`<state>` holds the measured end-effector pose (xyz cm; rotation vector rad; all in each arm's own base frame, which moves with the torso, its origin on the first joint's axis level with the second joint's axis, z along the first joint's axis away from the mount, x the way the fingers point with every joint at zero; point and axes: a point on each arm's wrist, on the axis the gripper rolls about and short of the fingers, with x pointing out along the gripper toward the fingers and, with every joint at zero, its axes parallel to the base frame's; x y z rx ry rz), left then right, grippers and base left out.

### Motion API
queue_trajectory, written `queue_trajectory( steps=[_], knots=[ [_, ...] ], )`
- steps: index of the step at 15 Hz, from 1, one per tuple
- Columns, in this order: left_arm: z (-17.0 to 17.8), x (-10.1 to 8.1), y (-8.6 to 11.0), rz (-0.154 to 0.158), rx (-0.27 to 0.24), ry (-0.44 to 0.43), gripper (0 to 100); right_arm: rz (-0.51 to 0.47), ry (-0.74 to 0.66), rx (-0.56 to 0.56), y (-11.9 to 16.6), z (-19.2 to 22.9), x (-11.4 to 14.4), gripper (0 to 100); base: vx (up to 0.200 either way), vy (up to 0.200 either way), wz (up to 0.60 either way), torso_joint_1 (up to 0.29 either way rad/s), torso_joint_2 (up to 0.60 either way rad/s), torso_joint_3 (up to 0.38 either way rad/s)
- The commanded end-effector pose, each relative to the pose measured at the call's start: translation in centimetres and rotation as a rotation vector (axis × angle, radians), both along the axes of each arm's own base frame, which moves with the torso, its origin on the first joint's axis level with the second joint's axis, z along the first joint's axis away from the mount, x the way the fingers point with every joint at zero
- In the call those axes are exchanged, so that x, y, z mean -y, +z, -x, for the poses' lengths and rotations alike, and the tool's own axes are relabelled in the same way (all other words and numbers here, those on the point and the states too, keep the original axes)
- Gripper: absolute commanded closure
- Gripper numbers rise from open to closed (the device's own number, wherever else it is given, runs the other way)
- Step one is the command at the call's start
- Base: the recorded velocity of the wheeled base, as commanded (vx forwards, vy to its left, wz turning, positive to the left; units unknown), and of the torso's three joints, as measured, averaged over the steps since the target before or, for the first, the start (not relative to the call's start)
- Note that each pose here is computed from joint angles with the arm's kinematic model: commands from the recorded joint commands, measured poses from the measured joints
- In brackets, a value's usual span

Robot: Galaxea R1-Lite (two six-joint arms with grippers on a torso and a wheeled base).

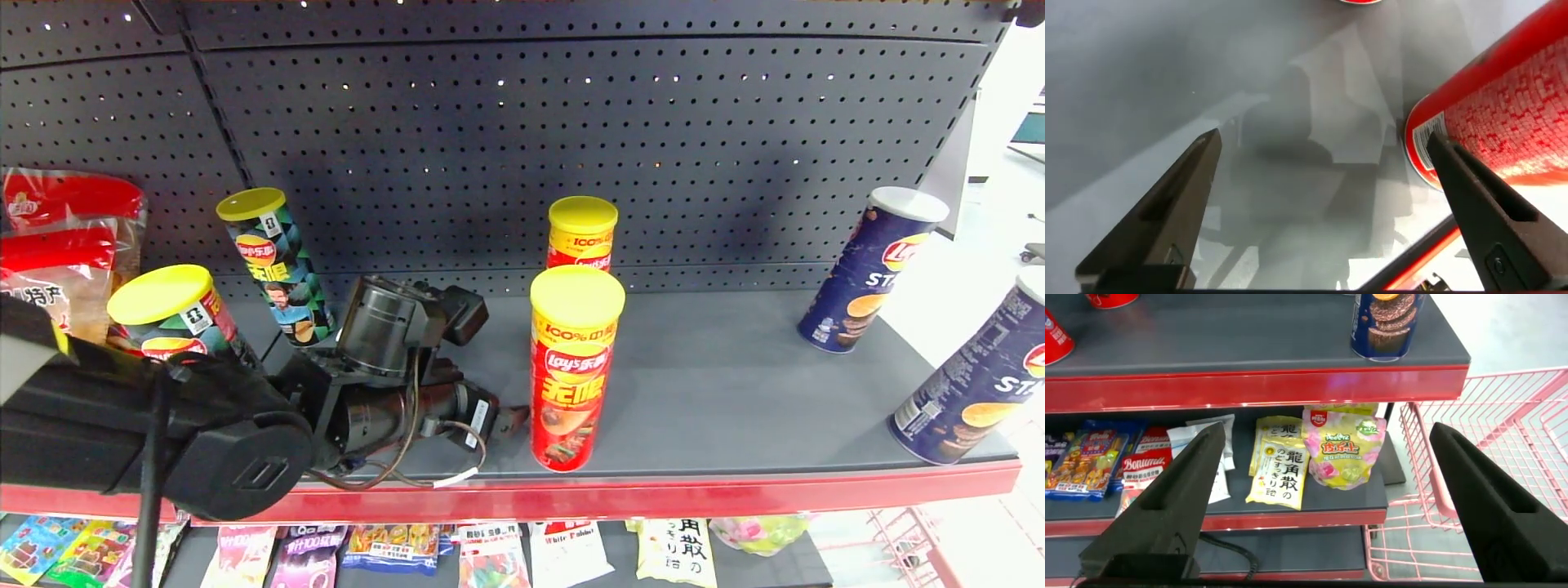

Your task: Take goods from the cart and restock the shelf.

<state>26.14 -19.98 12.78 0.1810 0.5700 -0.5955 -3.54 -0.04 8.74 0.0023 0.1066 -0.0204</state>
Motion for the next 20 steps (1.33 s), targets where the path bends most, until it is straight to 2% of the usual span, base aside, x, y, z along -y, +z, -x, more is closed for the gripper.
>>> queue_trajectory(
  steps=[1, 3, 8, 20],
  knots=[
    [0.0, 0.0, 0.0, 0.0, 0.0, 0.001, 0, 0.0, 0.0, -0.001, 0.0, 0.0, 0.0, 0, 0.0, 0.0, 0.0, 0.0, 0.0, 0.0],
    [0.0, 0.0, 0.0, -0.001, 0.001, 0.002, 0, 0.002, 0.0, -0.001, 0.0, 0.0, 0.0, 0, 0.0, 0.0, 0.0, 0.0, 0.0, 0.0],
    [1.3, -1.2, -0.6, -0.029, -0.026, 0.004, 0, 0.0, 0.0, -0.001, 0.0, 0.0, 0.0, 0, 0.0, 0.0, 0.0, 0.0, 0.0, 0.0],
    [1.1, -0.6, -0.5, -0.02, -0.021, -0.016, 0, 0.002, 0.0, -0.001, 0.0, 0.0, 0.0, 0, 0.0, 0.0, 0.0, 0.0, 0.0, 0.0]
  ],
)
